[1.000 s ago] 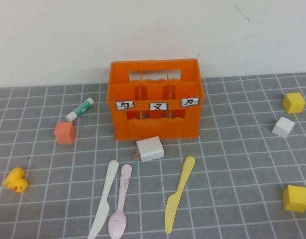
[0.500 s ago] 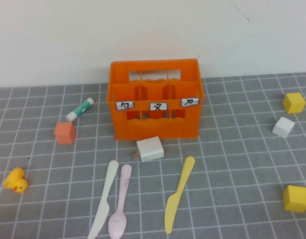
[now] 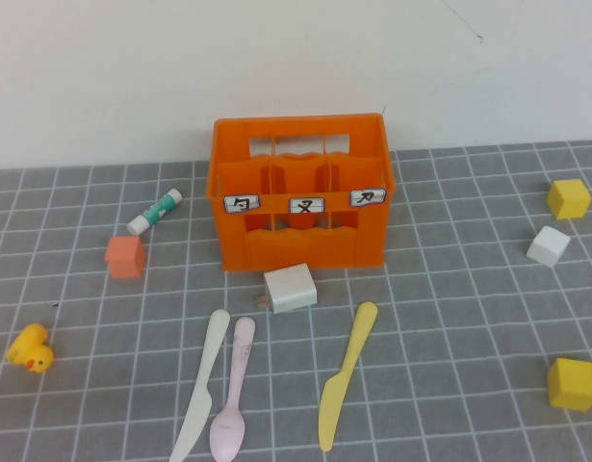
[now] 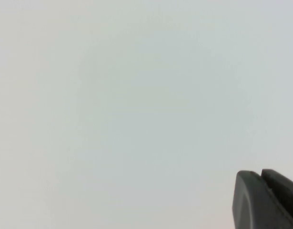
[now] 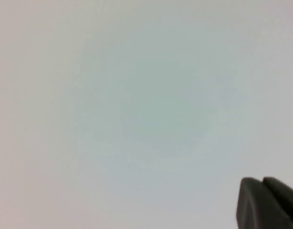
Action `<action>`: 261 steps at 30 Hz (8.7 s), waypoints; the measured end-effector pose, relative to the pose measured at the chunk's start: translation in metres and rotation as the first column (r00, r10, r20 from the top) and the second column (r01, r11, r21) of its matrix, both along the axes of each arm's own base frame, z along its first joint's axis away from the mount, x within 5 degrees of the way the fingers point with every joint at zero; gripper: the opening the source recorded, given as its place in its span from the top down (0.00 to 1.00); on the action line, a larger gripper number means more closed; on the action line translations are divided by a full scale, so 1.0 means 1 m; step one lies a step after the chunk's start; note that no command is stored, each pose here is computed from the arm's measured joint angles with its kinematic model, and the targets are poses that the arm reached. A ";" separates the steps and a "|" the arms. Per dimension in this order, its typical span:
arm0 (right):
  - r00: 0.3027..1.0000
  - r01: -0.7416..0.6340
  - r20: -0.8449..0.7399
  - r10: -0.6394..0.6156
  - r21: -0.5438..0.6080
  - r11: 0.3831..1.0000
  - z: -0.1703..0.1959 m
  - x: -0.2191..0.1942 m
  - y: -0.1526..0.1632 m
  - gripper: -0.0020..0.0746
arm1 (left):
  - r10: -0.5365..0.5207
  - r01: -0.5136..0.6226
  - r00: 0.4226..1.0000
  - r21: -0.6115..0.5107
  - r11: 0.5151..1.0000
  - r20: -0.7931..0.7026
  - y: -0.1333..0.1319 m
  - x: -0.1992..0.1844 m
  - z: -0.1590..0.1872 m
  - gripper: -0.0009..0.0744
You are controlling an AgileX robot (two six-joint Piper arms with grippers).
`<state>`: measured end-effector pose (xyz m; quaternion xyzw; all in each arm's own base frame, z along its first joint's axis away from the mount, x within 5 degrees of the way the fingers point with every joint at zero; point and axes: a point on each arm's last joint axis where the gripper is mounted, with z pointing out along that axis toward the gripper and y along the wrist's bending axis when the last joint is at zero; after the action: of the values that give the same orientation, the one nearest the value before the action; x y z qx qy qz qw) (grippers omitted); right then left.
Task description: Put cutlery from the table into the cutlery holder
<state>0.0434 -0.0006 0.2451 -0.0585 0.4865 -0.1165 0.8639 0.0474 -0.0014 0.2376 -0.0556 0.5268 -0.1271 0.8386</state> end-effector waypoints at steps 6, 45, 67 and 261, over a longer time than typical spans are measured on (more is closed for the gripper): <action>0.978 -0.039 0.204 0.030 0.043 0.998 0.015 -0.011 0.000 0.98 | 0.007 -0.006 0.993 -0.011 1.000 0.119 0.001 -0.005 0.009 0.99; 0.489 0.073 -0.872 -0.031 0.006 0.997 0.034 0.031 -0.006 0.98 | -0.131 0.073 0.560 -0.109 0.991 -0.818 -0.014 0.044 0.039 0.99; 0.259 -0.471 -0.917 0.304 0.155 0.869 0.007 0.081 0.041 0.98 | -0.213 0.506 0.044 -0.162 0.847 -0.976 -0.074 0.172 0.030 0.99; 0.047 -0.565 -0.941 0.335 0.252 0.786 -0.020 0.106 0.057 0.98 | -0.326 0.404 0.784 0.036 0.914 -0.528 -0.142 0.252 0.133 0.75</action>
<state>0.1497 0.0567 0.2250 -0.3469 0.8510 0.1779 0.3519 0.2994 -0.1438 0.3703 0.0778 0.7385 -0.2285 0.6295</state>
